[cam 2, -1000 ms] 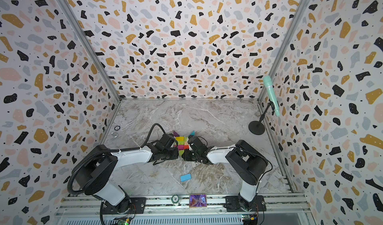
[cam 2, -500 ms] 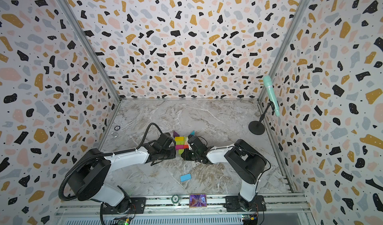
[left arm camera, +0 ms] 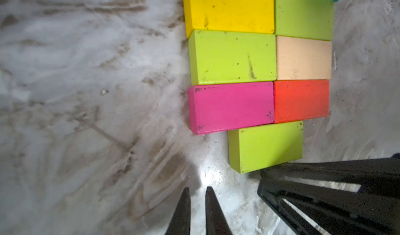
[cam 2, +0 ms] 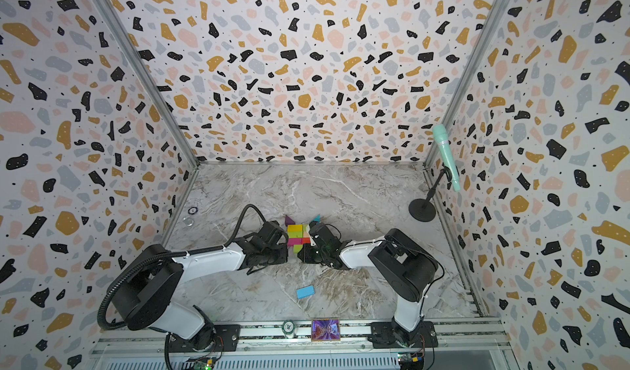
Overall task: Assemble a carrot with building blocks
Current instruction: Assemble the building block at the center of the board.
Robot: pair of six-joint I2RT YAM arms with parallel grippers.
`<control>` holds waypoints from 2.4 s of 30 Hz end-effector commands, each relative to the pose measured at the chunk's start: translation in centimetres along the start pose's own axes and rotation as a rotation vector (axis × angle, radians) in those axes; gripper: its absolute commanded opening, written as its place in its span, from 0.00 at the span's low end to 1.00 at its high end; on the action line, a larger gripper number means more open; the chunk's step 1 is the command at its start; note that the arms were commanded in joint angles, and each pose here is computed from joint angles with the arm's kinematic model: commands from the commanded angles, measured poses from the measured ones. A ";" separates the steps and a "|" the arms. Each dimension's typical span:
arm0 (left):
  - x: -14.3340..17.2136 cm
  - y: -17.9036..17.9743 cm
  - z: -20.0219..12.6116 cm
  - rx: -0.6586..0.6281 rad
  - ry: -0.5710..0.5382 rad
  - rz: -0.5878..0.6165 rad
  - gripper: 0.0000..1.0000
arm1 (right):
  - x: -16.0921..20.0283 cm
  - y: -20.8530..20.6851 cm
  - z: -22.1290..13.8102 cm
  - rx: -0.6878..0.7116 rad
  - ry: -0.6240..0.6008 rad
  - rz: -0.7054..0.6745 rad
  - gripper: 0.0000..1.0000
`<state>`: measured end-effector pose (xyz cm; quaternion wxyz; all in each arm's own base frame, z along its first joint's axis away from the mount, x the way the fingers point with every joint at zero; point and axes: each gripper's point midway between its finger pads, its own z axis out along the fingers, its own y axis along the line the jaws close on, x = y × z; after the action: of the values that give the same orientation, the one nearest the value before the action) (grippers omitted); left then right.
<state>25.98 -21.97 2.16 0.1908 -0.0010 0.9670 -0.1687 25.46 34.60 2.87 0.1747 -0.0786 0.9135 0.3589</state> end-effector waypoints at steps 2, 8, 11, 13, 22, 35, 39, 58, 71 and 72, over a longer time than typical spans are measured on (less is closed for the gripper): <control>0.1 0.5 -0.2 0.003 -0.018 -0.027 0.16 | 0.7 -1.3 0.0 0.041 0.027 -0.005 0.23; -1.0 -0.1 -1.8 0.029 -0.077 -0.027 0.18 | 0.4 0.8 -2.0 0.021 0.018 -0.068 0.30; -1.9 -0.2 -2.9 0.031 -0.124 -0.026 0.22 | 0.6 2.1 -3.8 0.039 0.005 -0.103 0.33; -2.5 -0.3 -3.5 0.034 -0.147 -0.029 0.27 | 1.0 2.5 -5.0 0.076 -0.005 -0.129 0.36; -5.2 -0.1 -6.7 0.054 -0.247 -0.098 0.38 | 4.1 1.3 -9.8 0.284 -0.030 -0.165 0.54; -3.9 2.3 -9.8 0.001 -0.274 -0.140 0.40 | 14.3 2.5 -10.0 0.383 0.092 -0.251 0.47; -2.4 2.4 -9.6 0.050 -0.251 -0.148 0.39 | 15.8 4.3 -8.6 0.364 0.101 -0.268 0.40; -1.1 2.4 -9.1 0.089 -0.227 -0.125 0.36 | 10.1 1.9 -3.4 0.405 0.081 -0.236 0.34; -0.4 2.2 -7.5 0.080 -0.168 -0.089 0.30 | 6.0 0.9 -0.7 0.420 0.065 -0.239 0.34; -0.2 2.2 -7.3 0.083 -0.157 -0.083 0.29 | 5.7 0.8 -0.6 0.419 0.059 -0.232 0.34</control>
<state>23.36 -16.80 7.47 0.2552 -0.0635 0.9434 -0.2021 19.72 35.47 2.68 0.2148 -0.1479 0.9527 0.1561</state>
